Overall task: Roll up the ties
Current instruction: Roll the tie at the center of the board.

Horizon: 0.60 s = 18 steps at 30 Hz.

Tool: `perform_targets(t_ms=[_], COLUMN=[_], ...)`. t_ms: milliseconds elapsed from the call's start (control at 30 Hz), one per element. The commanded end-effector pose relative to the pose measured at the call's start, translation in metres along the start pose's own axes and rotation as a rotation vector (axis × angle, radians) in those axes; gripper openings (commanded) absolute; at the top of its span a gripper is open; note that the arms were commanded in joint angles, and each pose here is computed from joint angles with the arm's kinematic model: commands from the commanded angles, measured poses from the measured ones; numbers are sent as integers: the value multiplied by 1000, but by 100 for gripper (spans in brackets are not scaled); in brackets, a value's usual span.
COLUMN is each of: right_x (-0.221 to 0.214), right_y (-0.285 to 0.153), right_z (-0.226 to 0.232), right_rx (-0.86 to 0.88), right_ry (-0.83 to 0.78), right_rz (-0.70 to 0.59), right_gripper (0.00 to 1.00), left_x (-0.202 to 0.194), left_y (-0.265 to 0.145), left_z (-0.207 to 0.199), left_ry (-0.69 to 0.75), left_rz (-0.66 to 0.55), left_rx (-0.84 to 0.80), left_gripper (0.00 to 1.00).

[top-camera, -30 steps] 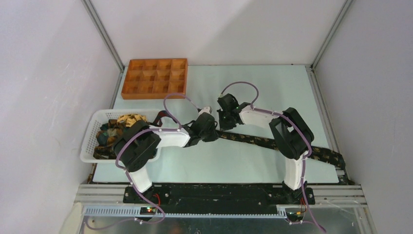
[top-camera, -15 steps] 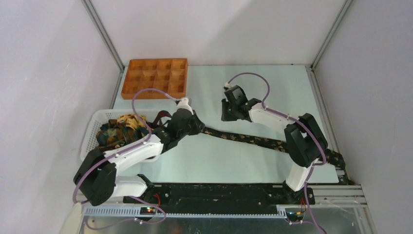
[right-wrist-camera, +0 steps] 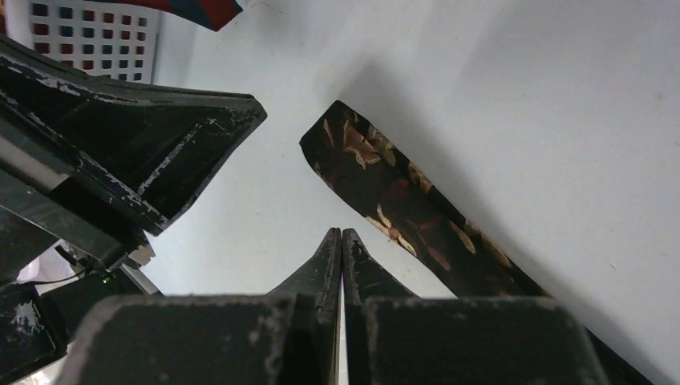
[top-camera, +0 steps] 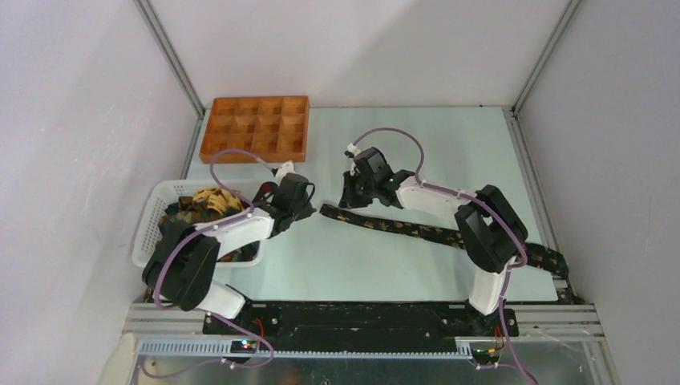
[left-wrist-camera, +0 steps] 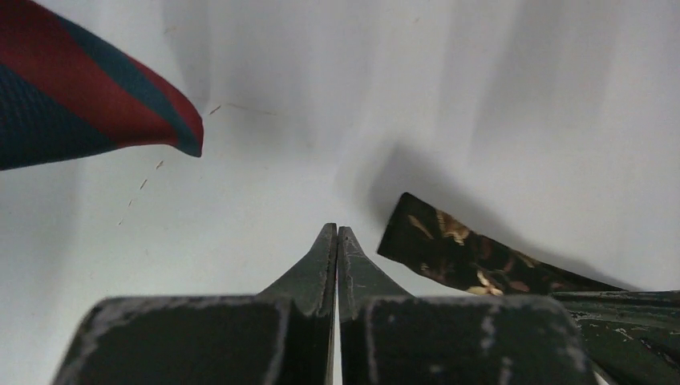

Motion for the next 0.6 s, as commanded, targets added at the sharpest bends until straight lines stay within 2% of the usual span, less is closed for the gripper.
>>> perform_targets(t_ms=[0,200,567], right_x=[2,-6,-9], right_y=[18,33,46], right_z=[6,-10,-20], right_rx=[59,-29,-73], right_ry=[49,69,68], right_rz=[12,20,13], right_gripper=[0,0,0], left_x=[4,0,-4], left_y=[11,26,45], left_z=[0,1,-4], left_ry=[4,11,15], left_rz=[-1,30,42], left_rx=[46,59,3], left_gripper=[0,0,0])
Point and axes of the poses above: each gripper's point midway between its finger pads, its own y axis out along the fingers, its own z axis along the line the jaws close on, x = y × z, the point moved 9 cm from there along -y, back along the fingers, and after that the axes turned 15 degrees about y, right-handed, at the moved point
